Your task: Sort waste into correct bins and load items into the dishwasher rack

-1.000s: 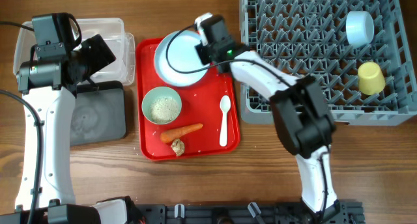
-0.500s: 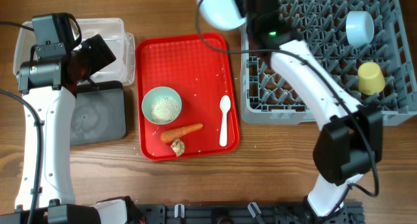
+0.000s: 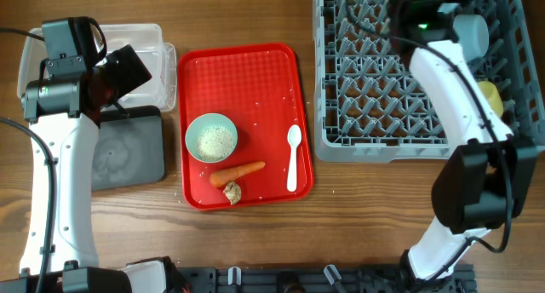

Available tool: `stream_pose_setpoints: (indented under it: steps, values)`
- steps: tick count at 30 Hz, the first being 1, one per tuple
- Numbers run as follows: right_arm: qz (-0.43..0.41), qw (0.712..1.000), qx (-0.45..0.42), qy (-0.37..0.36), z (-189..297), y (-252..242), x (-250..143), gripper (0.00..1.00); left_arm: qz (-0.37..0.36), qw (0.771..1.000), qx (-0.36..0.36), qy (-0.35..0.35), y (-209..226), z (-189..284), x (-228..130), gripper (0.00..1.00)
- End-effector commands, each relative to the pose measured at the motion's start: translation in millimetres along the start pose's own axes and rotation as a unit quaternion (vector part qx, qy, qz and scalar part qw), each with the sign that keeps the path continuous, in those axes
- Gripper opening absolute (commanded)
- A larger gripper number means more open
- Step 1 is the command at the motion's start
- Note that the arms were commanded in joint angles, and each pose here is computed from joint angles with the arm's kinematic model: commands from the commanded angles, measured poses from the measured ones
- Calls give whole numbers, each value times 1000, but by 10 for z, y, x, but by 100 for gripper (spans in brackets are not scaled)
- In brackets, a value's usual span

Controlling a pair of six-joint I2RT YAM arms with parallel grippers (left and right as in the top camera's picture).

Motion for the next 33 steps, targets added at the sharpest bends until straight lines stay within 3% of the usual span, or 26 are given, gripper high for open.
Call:
stream_pose_setpoints:
  steps: [1,11,18,19,22,24,29,33]
  values:
    - [34,999,-16,32,-115,38,-150,4,8,1000,-1,-6,4,36,25,85]
    - [115,989,52,73,-266,719,-597,4,8,1000,0,-6,6,36,26,86]
    - [92,991,86,35,52,1000,-424,4,8,1000,-1,-7,5,36,28,86]
    - [92,991,89,30,102,1029,-396,7,8,1000,-1,-7,5,36,27,86]
    - [98,990,98,20,238,1104,-348,43,8,1000,-1,-6,5,36,27,86]
    - [105,989,103,20,296,1139,-352,55,8,1000,-1,-6,5,36,26,85]
    - [57,990,124,39,377,1137,-401,61,8,1000,-1,-6,4,36,26,88]
    - [-2,962,271,42,587,1169,-353,63,7,1000,-18,1,-36,36,9,92]
Point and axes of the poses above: each gripper's point midway between its finger pads, its own z axis back along the fingers, its own y axis along the line the jaws close on, x = y × z, the point moved 7 cm from there along z, back along the fingers
